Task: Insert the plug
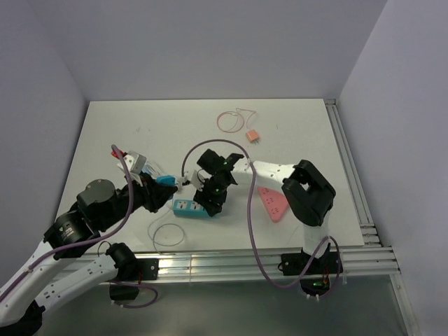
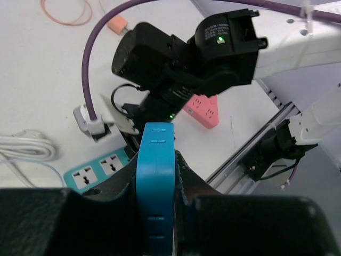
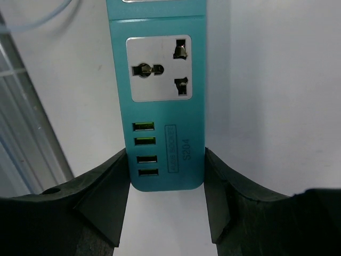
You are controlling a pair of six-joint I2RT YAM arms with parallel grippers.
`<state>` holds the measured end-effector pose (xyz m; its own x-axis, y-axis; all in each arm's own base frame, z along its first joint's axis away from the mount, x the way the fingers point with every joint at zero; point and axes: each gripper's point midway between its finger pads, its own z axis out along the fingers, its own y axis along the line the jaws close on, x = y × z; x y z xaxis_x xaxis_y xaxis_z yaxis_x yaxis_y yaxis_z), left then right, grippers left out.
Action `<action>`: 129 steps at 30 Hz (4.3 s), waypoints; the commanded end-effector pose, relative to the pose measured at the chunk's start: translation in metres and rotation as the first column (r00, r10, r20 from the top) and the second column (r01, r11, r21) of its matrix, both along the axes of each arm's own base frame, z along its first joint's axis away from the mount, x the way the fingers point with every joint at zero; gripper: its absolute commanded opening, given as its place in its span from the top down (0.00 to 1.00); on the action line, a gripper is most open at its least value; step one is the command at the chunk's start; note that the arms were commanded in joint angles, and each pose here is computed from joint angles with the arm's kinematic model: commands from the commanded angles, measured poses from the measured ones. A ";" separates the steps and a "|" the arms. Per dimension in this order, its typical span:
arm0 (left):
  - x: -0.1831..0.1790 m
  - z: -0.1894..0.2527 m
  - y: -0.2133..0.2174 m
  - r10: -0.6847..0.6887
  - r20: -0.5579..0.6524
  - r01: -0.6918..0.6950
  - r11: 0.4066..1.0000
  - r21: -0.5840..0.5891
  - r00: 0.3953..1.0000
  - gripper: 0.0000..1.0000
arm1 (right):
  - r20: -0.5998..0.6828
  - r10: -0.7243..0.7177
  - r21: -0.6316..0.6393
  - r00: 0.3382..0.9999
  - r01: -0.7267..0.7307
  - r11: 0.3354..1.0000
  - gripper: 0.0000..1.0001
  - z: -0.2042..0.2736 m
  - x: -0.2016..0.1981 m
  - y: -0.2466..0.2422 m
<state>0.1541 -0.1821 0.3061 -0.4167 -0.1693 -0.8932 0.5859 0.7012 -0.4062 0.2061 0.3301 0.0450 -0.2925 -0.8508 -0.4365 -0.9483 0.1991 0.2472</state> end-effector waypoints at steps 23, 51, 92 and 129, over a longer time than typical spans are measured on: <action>0.034 -0.025 -0.012 0.052 -0.004 -0.050 0.986 0.160 0.999 1.00 | 0.404 -0.261 0.034 0.877 0.271 0.962 0.38 0.017 0.092 -0.043; 0.003 0.025 -0.004 -0.041 0.121 0.040 0.999 0.010 0.992 1.00 | 0.226 -0.052 0.062 0.973 0.039 0.997 0.35 0.012 0.099 0.061; 0.007 0.034 0.009 0.076 0.020 -0.075 0.995 -0.058 0.997 1.00 | -0.604 -0.769 -0.189 -0.209 0.975 -0.117 0.31 0.152 0.039 0.012; -0.017 0.026 0.031 0.119 -0.155 -0.133 0.988 -0.081 0.981 1.00 | -0.530 -0.307 -0.508 -0.791 0.586 -0.631 0.35 0.029 -0.018 0.063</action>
